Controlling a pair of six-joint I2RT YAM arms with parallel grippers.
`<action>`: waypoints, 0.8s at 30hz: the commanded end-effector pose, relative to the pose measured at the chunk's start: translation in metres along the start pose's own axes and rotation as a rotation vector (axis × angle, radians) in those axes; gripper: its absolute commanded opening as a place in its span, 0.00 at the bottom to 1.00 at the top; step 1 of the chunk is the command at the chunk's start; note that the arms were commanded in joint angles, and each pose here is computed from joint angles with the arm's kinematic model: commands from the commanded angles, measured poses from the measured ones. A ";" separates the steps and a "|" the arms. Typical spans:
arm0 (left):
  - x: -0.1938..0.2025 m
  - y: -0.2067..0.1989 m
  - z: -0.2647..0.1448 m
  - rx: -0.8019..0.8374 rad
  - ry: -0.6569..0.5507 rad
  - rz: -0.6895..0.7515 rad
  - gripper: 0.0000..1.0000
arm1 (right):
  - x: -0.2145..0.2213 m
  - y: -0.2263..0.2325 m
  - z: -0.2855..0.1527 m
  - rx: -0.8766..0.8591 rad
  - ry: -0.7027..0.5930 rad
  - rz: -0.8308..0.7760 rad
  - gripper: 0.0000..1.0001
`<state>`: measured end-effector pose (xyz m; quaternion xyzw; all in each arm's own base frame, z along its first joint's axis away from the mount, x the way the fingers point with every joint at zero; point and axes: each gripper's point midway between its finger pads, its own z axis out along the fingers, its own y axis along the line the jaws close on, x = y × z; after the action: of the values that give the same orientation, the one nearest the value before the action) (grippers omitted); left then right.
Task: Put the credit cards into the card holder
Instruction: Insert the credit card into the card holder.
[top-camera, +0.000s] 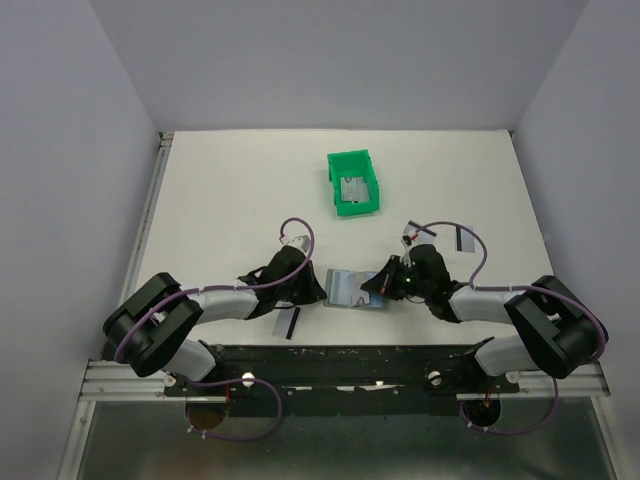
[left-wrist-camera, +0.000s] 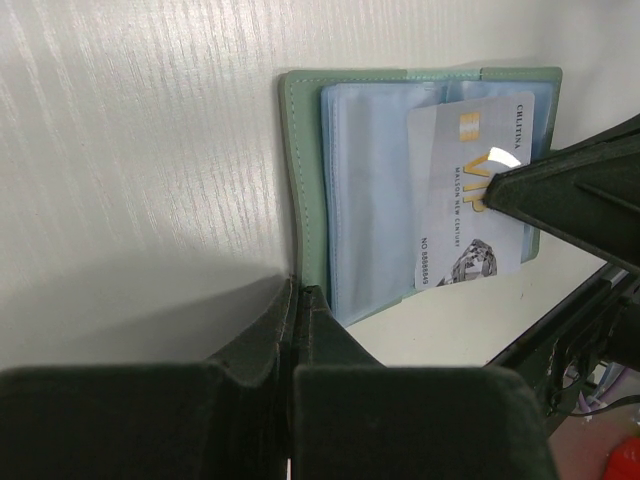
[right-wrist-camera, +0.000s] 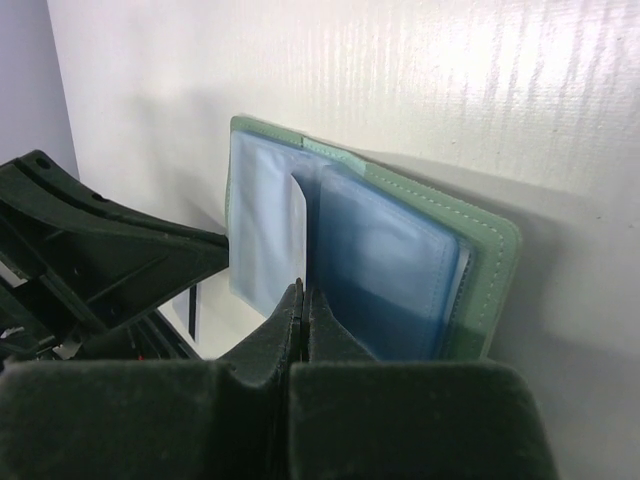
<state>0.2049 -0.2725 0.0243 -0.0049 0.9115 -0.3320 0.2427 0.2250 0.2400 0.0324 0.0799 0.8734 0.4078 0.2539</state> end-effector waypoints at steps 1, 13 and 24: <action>0.008 0.011 0.001 -0.048 0.039 0.008 0.00 | -0.013 -0.016 0.002 0.077 -0.046 -0.005 0.00; 0.008 0.011 0.000 -0.049 0.038 0.008 0.00 | -0.017 -0.012 0.011 0.042 -0.041 0.014 0.00; 0.007 0.009 0.002 -0.043 0.041 0.010 0.00 | 0.000 -0.006 0.020 -0.060 0.027 0.029 0.00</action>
<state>0.2048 -0.2724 0.0241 -0.0051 0.9133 -0.3292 0.2399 0.2430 0.2478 0.0280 0.0858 0.8620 0.4301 0.2542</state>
